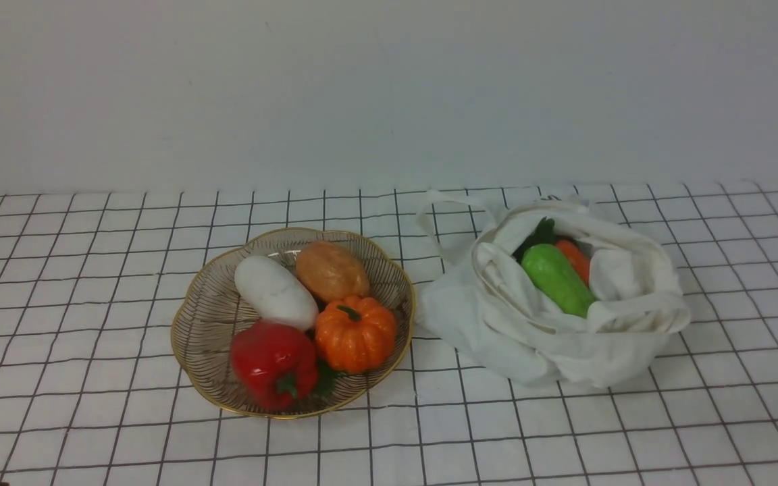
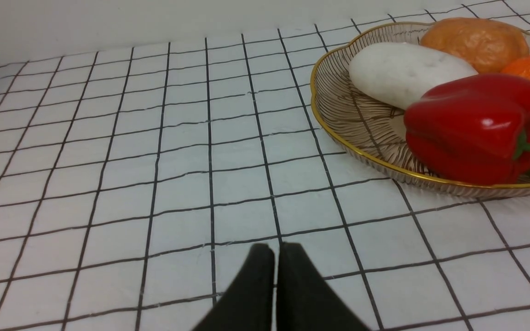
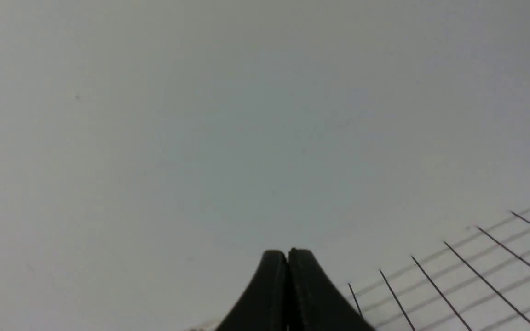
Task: Take vegetables from bag on white checkered tablecloth place on plate.
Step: 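Reach into the cloth bag and grasp the green vegetable inside with the right gripper, then take the green vegetable out of the bag and place it on the plate with the right gripper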
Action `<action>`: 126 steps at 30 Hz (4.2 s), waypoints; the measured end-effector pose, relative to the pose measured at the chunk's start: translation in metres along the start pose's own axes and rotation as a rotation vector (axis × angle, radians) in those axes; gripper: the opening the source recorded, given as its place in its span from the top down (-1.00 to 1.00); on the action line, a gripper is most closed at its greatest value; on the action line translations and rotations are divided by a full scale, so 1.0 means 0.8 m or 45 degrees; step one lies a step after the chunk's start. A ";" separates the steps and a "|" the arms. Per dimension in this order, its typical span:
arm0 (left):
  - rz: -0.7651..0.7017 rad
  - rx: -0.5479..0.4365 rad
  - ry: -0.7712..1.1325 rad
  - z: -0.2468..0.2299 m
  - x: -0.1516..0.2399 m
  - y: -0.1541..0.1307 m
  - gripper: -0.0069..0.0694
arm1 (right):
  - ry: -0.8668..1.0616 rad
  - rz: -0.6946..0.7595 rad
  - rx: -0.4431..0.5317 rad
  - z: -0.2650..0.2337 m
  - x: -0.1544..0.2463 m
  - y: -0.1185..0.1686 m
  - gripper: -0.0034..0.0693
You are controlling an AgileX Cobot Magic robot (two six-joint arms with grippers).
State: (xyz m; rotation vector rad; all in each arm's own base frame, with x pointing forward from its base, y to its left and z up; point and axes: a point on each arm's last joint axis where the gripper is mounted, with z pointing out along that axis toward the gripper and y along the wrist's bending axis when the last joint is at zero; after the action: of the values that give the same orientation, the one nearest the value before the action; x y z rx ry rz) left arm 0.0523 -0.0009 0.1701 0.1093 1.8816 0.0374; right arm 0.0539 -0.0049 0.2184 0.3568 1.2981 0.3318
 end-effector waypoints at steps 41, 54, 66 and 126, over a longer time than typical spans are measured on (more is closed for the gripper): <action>0.000 0.000 0.000 0.000 0.000 0.000 0.84 | 1.524 -0.685 -0.504 0.352 0.079 0.140 0.10; 0.000 0.000 0.000 0.000 0.000 0.000 0.84 | 1.662 -0.680 -0.461 0.379 0.158 0.117 -0.54; 0.000 0.000 0.000 0.000 0.000 0.000 0.84 | 1.716 -0.741 -0.478 0.379 0.175 0.108 -0.20; 0.000 0.000 0.000 0.000 0.000 0.000 0.84 | 1.397 -0.319 -1.258 0.342 0.330 0.425 -0.44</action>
State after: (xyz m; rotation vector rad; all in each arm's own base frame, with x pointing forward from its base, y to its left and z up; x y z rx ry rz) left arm 0.0523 -0.0009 0.1701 0.1093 1.8816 0.0374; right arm 0.3687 0.3957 0.1995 -0.9541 1.9932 0.9684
